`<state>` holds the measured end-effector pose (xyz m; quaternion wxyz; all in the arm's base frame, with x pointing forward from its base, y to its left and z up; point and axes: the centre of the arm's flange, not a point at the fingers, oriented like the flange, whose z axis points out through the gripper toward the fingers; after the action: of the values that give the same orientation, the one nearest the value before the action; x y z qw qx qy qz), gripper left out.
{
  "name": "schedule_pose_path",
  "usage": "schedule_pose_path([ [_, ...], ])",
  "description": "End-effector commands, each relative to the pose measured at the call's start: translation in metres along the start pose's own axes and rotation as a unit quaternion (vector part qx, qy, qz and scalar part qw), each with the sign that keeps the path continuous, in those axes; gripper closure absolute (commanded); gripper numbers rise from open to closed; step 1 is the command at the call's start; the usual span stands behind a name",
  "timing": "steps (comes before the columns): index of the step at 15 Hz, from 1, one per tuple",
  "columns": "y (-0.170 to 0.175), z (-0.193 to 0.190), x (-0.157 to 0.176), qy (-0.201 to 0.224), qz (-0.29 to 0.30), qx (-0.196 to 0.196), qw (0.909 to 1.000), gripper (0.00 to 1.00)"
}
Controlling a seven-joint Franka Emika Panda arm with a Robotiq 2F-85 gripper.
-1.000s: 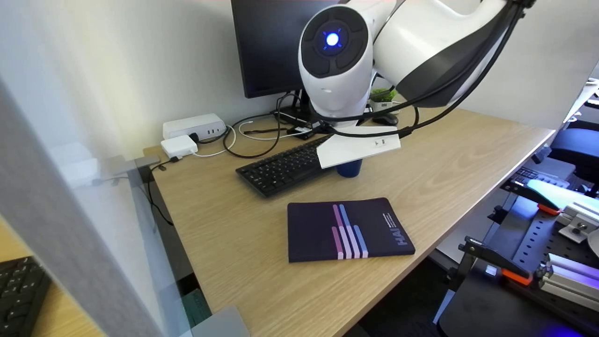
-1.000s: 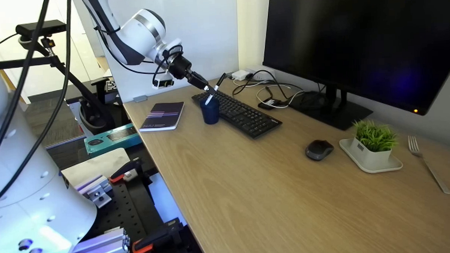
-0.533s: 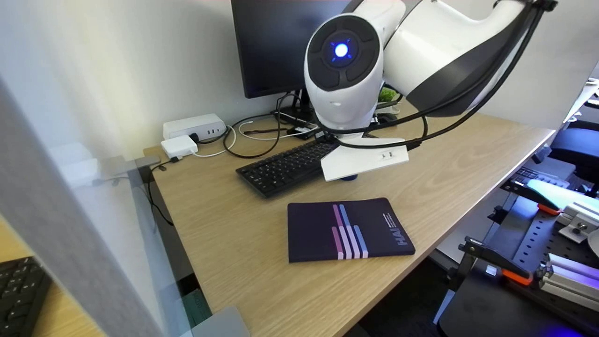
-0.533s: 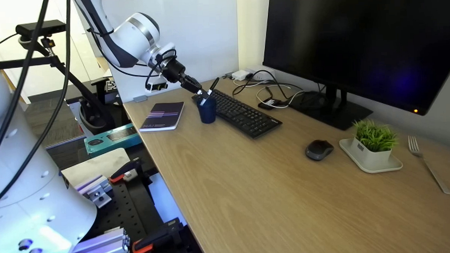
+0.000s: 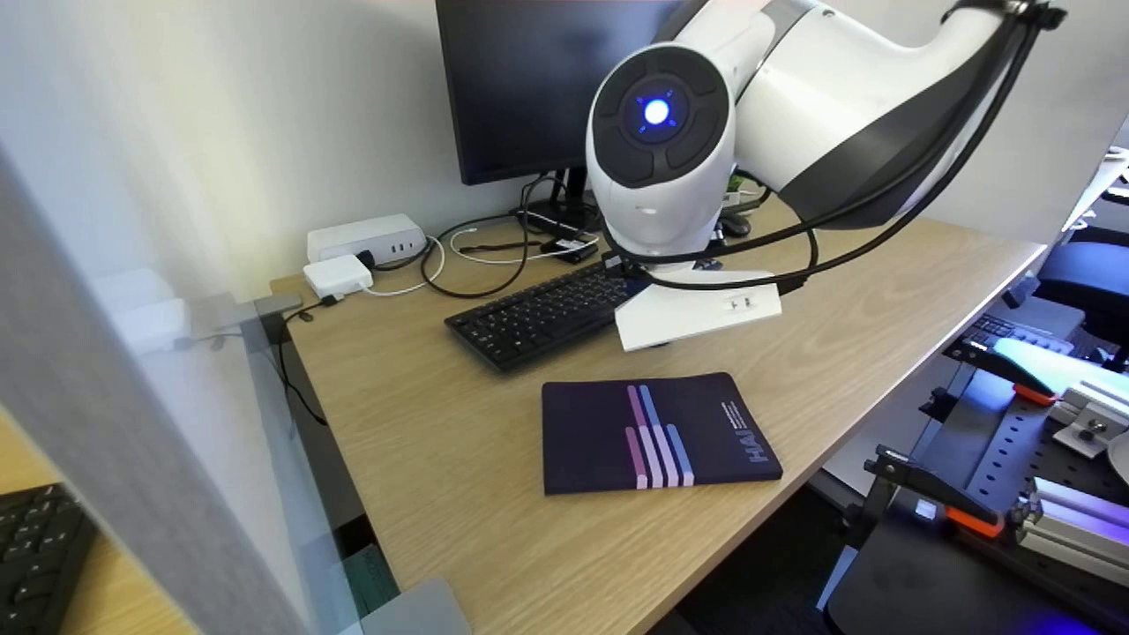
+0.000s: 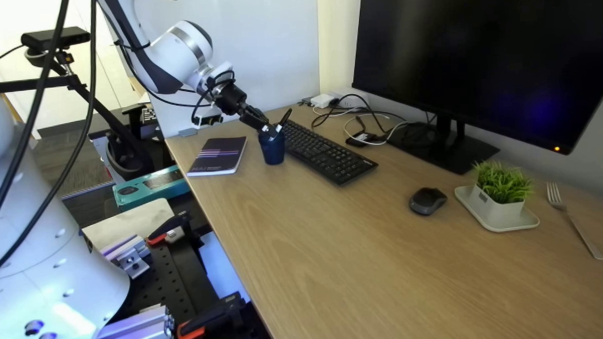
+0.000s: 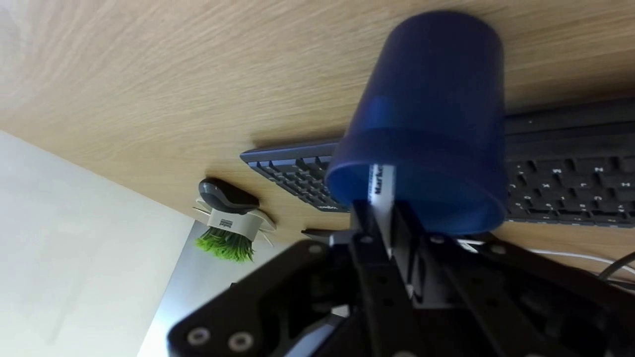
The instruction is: Put the marker in the cup
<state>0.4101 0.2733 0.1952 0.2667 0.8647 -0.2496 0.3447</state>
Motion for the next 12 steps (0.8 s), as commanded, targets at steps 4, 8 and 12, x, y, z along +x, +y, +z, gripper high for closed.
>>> schedule_pose_path([
  [4,0.003,-0.002,0.004,-0.014,0.009,-0.004,0.9999,0.41],
  [8,0.005,-0.007,0.018,-0.01,0.013,-0.003,0.9999,0.12],
  [12,0.01,-0.017,0.041,-0.004,0.019,0.001,0.9998,0.0],
])
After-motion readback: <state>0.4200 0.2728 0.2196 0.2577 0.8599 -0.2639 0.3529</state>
